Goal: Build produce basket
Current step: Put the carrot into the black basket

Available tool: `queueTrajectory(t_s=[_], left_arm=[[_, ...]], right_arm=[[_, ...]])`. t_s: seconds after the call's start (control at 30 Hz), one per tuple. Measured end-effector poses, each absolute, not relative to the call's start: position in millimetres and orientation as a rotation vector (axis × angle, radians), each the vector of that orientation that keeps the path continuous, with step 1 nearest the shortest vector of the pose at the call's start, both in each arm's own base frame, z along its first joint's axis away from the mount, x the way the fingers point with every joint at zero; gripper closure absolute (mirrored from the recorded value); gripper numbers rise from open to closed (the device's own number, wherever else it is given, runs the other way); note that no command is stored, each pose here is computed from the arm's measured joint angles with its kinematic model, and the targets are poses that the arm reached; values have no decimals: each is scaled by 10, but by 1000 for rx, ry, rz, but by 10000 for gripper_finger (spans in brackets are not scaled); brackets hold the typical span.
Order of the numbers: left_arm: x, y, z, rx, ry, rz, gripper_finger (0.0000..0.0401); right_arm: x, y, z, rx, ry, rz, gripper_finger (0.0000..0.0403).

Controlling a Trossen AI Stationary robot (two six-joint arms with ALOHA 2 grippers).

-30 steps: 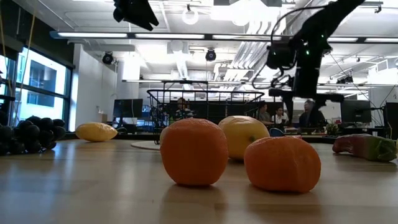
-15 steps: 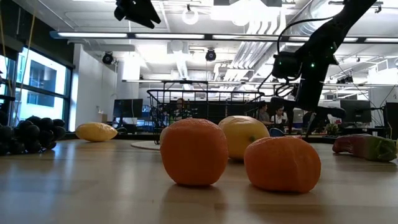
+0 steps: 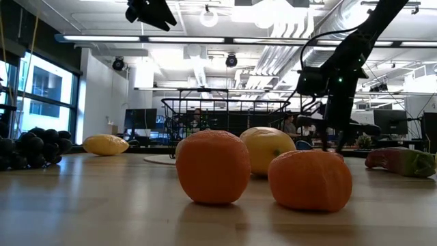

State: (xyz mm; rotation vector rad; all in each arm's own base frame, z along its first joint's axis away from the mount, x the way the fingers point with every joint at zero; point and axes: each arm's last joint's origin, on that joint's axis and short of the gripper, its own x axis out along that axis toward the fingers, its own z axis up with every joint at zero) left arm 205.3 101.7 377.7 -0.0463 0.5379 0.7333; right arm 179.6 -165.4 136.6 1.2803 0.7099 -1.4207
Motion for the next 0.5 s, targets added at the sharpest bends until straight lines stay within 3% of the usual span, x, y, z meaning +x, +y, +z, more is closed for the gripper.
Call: queueTrajectory(t_s=[0.1, 0.5], left_arm=[[2052, 1017, 3777, -46, 538, 733, 188], [2048, 1014, 3768, -47, 549, 732, 188]], right_arm=[[1800, -1658, 1371, 1258, 721, -1407, 363], [1851, -1476, 1709, 1173, 637, -1259, 360]])
